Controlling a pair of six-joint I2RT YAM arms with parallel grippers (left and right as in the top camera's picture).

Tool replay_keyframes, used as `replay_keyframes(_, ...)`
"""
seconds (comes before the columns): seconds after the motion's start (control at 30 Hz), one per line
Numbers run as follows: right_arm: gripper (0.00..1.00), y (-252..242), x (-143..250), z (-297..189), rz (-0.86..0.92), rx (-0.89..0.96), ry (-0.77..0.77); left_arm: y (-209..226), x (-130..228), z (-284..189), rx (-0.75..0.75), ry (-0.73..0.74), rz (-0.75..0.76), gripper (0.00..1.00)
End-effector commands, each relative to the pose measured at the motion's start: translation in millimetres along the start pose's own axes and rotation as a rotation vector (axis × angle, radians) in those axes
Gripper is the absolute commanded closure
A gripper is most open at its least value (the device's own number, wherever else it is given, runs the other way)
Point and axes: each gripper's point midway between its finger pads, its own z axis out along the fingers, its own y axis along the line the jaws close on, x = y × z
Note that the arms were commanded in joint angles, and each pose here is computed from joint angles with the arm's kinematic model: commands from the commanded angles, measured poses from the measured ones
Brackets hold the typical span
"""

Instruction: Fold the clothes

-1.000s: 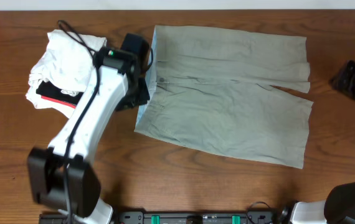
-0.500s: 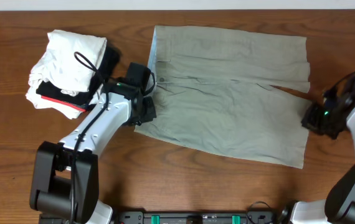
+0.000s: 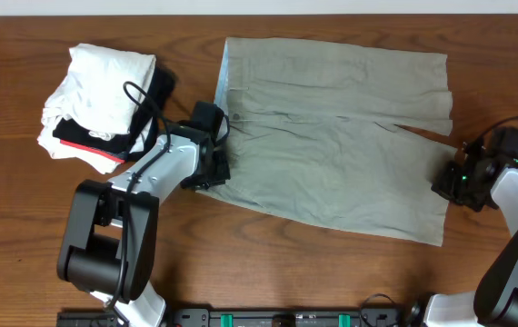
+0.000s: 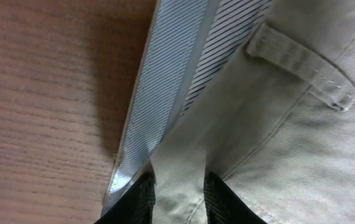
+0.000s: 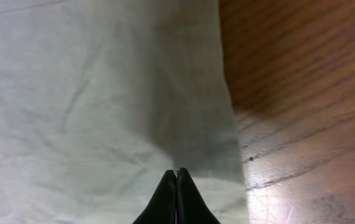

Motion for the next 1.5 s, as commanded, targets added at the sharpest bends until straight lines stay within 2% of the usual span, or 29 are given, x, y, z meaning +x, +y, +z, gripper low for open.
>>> replay_keyframes(0.0, 0.99, -6.4, 2.0, 2.5, 0.004, 0.034, -0.002, 10.4, 17.0, 13.5, -0.045, 0.075, -0.005, 0.71)
replay_keyframes(0.23, 0.99, -18.2, -9.7, 4.2, 0.011, 0.102, -0.050, 14.0, 39.0, 11.1, -0.063, 0.164, -0.037, 0.71)
replay_keyframes(0.67, 0.99, -19.9, -43.0, 45.0, -0.022, 0.080, -0.127, -11.8, 65.6, 10.7, -0.087, 0.194, 0.027, 0.71)
replay_keyframes(0.83, 0.99, -7.9, -84.3, 25.0, -0.029, 0.036, -0.220, -20.7, 73.3, 10.8, -0.089, 0.197, 0.069, 0.72)
replay_keyframes(1.0, 0.99, 7.3, -117.4, -8.7, -0.038, 0.006, -0.245, -24.2, 69.3, 4.5, -0.077, 0.176, 0.094, 0.73)
replay_keyframes(1.13, 0.81, 18.9, -137.4, -52.6, -0.041, 0.002, -0.259, -36.8, 48.4, -25.0, -0.026, 0.078, 0.146, 0.71)
replay_keyframes(1.2, 0.73, 22.6, -136.4, -73.3, -0.037, 0.005, -0.241, -42.7, 35.1, -45.1, -0.003, 0.002, 0.148, 0.64)
replay_keyframes(1.27, 0.61, 23.5, -128.6, -91.1, -0.029, 0.014, -0.209, -47.7, 24.6, -65.8, 0.027, -0.068, 0.147, 0.54)
replay_keyframes(1.33, 0.50, 21.9, -119.6, -101.7, -0.019, 0.019, -0.186, -49.4, 16.0, -85.7, 0.050, -0.137, 0.143, 0.37)
replay_keyframes(1.4, 0.35, 17.5, -108.7, -108.3, -0.003, 0.025, -0.158, -45.7, 8.6, -102.7, 0.055, -0.203, 0.133, 0.25)
replay_keyframes(1.43, 0.27, 15.1, -103.5, -110.3, 0.006, 0.028, -0.143, -42.3, 5.0, -110.5, 0.050, -0.235, 0.125, 0.24)
replay_keyframes(1.47, 0.17, 12.8, -97.2, -111.7, 0.016, 0.031, -0.121, -38.6, 1.7, -117.6, 0.043, -0.265, 0.118, 0.15)
